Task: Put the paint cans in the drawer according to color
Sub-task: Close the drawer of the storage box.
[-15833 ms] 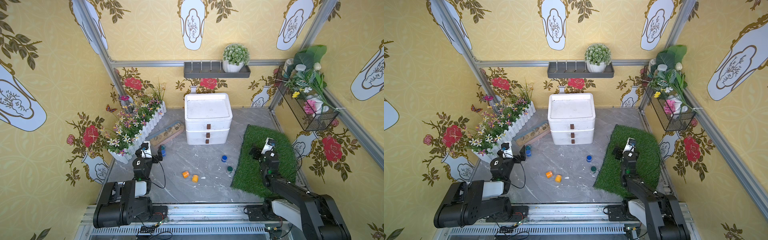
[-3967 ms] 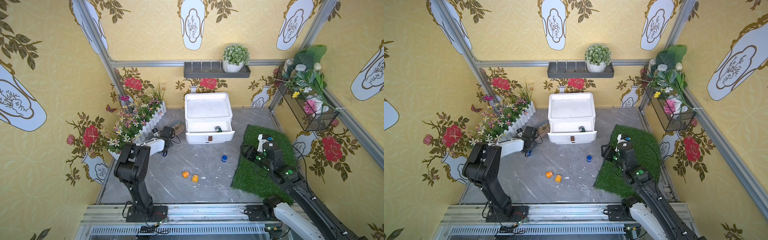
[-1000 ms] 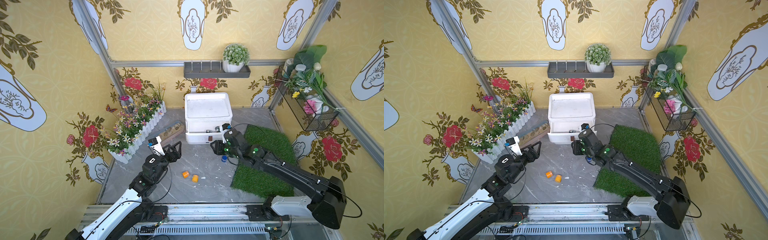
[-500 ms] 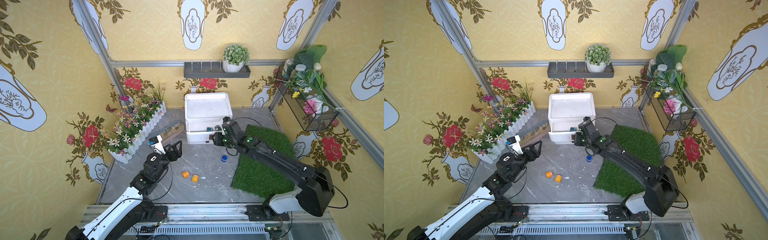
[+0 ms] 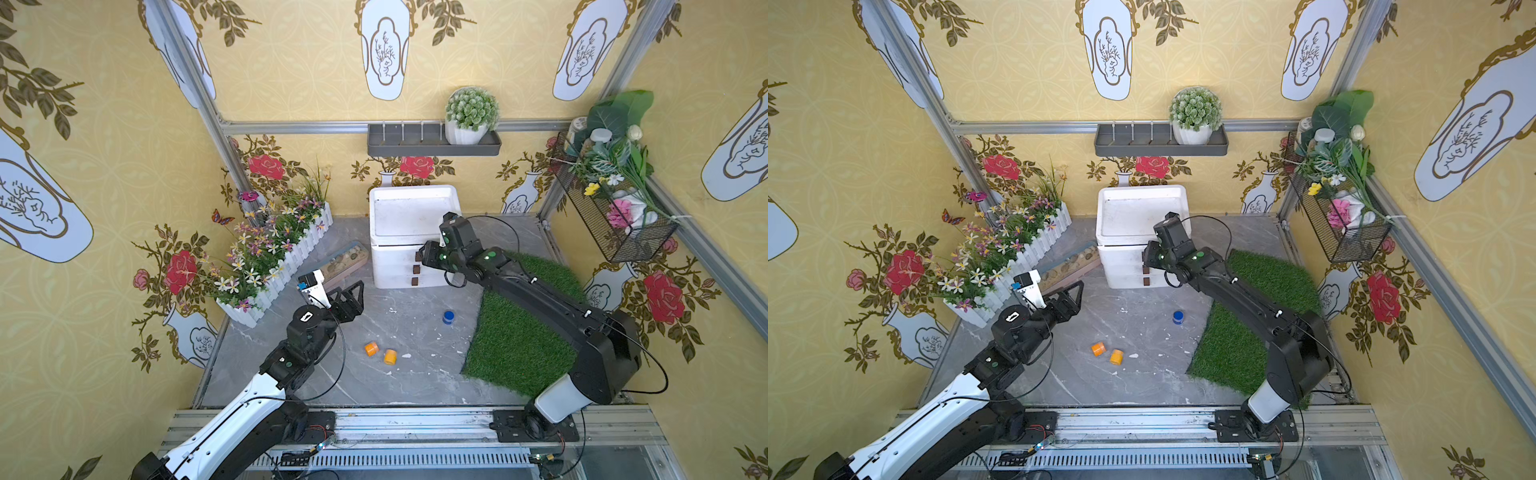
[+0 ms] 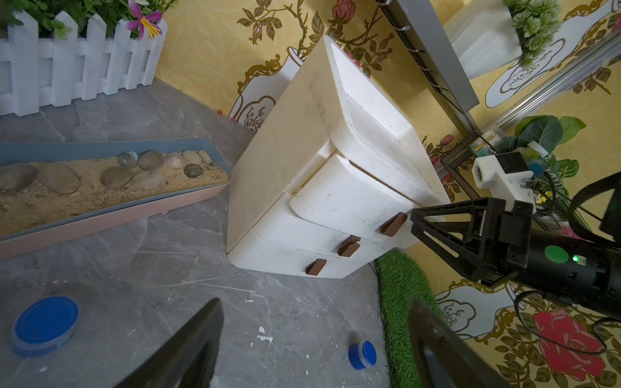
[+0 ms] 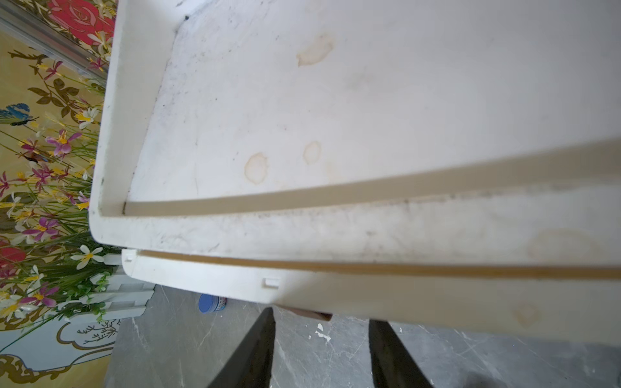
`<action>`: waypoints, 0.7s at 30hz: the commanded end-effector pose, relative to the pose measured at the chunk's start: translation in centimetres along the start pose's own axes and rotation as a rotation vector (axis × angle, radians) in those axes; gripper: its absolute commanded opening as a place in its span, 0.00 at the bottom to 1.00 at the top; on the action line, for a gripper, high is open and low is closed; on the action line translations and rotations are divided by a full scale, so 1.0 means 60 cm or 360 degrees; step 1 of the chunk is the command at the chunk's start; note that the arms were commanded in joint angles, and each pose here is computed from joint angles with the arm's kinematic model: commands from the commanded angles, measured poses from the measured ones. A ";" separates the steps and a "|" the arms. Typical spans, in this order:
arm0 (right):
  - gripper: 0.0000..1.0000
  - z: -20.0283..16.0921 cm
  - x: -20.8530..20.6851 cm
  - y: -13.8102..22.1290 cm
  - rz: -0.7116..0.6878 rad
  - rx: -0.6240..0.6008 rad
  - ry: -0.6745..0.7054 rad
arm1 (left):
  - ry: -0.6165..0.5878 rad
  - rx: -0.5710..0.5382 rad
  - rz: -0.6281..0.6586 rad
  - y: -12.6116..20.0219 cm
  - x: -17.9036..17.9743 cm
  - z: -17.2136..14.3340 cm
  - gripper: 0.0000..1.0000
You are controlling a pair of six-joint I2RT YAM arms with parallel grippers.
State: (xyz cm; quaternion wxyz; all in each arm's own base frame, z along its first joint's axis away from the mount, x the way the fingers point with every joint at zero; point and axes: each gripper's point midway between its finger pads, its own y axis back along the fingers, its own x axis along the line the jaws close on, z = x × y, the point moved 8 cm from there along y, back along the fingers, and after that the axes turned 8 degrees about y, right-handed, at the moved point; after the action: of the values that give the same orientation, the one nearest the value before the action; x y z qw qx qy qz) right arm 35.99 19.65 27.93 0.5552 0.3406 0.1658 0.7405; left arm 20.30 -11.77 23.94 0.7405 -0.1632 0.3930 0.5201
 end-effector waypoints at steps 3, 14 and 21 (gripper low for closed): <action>0.47 0.021 0.004 -0.009 0.0030 -0.0052 -0.0071 | -0.0009 0.0038 -0.0023 -0.007 0.003 -0.009 0.88; 0.48 0.033 0.001 -0.006 0.0062 -0.0064 -0.0060 | -0.0010 0.0082 -0.0048 -0.022 0.001 -0.016 0.88; 0.48 -0.002 0.007 0.048 0.0347 -0.0160 -0.0095 | 0.0004 0.0178 -0.0190 -0.037 -0.006 -0.033 0.88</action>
State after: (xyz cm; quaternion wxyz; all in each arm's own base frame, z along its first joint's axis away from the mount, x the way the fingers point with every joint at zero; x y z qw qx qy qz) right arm 35.15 18.60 28.57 0.5334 0.3560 0.1295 0.7563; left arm 21.34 -13.47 22.03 0.7551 -0.1330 0.4162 0.4887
